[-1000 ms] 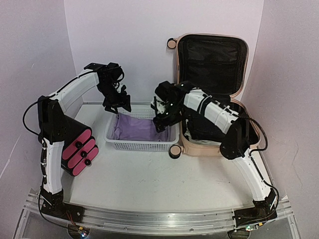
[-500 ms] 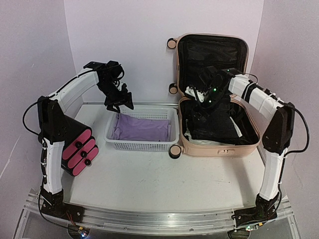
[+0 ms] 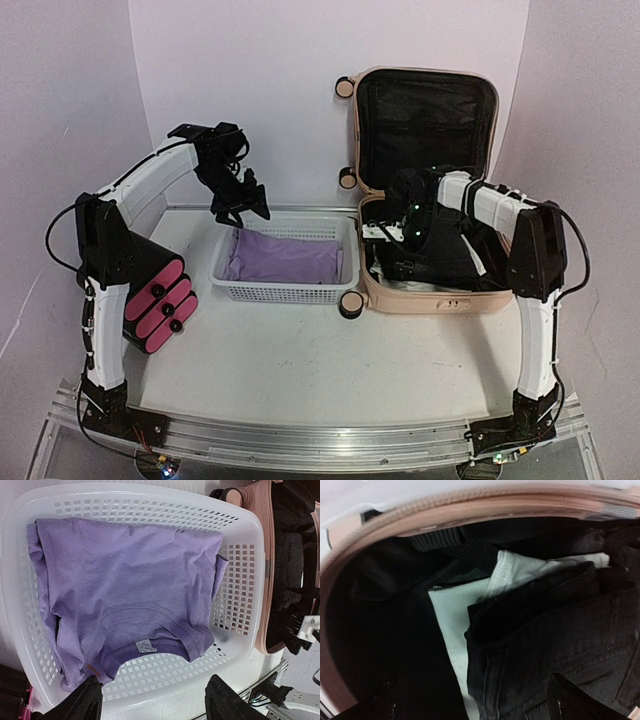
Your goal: Open, take out, and arrange the luggage
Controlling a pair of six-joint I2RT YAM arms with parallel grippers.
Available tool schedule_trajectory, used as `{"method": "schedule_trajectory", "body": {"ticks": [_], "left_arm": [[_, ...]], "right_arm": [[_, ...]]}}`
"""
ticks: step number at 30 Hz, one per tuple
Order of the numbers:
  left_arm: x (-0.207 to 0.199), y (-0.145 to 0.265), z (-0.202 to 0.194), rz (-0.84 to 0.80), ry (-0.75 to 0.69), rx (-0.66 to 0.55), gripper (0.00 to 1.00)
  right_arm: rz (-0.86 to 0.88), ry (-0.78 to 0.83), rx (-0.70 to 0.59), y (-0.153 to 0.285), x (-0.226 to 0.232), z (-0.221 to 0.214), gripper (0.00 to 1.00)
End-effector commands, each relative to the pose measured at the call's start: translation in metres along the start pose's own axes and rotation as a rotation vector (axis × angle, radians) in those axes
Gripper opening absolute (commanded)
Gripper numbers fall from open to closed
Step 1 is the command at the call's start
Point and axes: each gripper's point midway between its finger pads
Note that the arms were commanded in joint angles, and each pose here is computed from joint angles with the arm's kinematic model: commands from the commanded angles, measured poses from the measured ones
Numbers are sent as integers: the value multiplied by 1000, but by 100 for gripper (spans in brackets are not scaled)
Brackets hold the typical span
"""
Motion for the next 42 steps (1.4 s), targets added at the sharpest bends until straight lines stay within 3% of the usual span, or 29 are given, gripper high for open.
{"method": "schedule_trajectory", "body": {"ticks": [1, 6, 30, 34, 42], "left_arm": [[-9, 15, 7, -34, 8, -43, 72], [-11, 14, 6, -47, 16, -33, 72], [-6, 21, 13, -51, 26, -46, 72], [-6, 21, 13, -50, 29, -46, 71], [-5, 19, 13, -51, 45, -41, 71]], "right_arm": [[-67, 51, -12, -6, -23, 8, 98], [-127, 48, 49, -28, -38, 0, 98], [-223, 28, 31, -69, -62, 7, 98], [-260, 26, 34, -65, -68, 6, 91], [-269, 19, -15, -49, -65, 12, 68]]}}
Point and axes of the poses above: each gripper's point midway between its finger pads, its own y axis back along the fingers, its own x axis along the line the jaws close on, z = x × y
